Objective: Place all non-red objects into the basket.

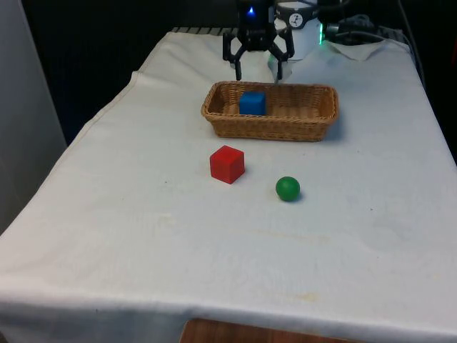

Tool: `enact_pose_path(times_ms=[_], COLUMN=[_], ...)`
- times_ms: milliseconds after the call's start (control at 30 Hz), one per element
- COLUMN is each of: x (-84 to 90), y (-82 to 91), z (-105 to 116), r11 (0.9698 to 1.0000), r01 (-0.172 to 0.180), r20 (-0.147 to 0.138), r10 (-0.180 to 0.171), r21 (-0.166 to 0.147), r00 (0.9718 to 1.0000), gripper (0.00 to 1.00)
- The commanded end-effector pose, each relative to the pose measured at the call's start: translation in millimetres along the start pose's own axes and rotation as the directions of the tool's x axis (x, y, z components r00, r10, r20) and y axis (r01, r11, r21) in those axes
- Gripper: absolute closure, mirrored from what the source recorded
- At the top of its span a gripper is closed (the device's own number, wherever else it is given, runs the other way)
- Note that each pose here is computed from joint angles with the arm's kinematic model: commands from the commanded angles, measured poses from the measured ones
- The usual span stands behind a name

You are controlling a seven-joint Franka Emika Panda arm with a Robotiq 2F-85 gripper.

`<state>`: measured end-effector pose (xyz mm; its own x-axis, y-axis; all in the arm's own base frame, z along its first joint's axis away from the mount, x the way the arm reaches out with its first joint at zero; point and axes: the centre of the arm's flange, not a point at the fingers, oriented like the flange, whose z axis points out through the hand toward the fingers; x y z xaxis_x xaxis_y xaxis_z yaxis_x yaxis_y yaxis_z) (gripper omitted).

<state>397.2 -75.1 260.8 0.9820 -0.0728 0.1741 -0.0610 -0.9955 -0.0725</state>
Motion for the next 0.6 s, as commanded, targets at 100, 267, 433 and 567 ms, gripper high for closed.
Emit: enact_pose_path(times_ms=[100, 267, 433, 567], x=[8.0, 18.1, 29.7, 35.3], y=[-6.8, -15.0, -23.7, -27.7], z=[-5, -10, -18, -22], r11=[0.9999, 0.9994, 0.9983, 0.9974], r01=[0.012, 0.028, 0.048, 0.06], r20=[0.014, 0.023, 0.031, 0.036], r10=[-0.012, -0.029, -0.049, -0.062], r21=[0.009, 0.019, 0.033, 0.041], r00=[0.9998, 0.9993, 0.9983, 0.9974], gripper=[0.0, 0.0, 0.0, 0.0])
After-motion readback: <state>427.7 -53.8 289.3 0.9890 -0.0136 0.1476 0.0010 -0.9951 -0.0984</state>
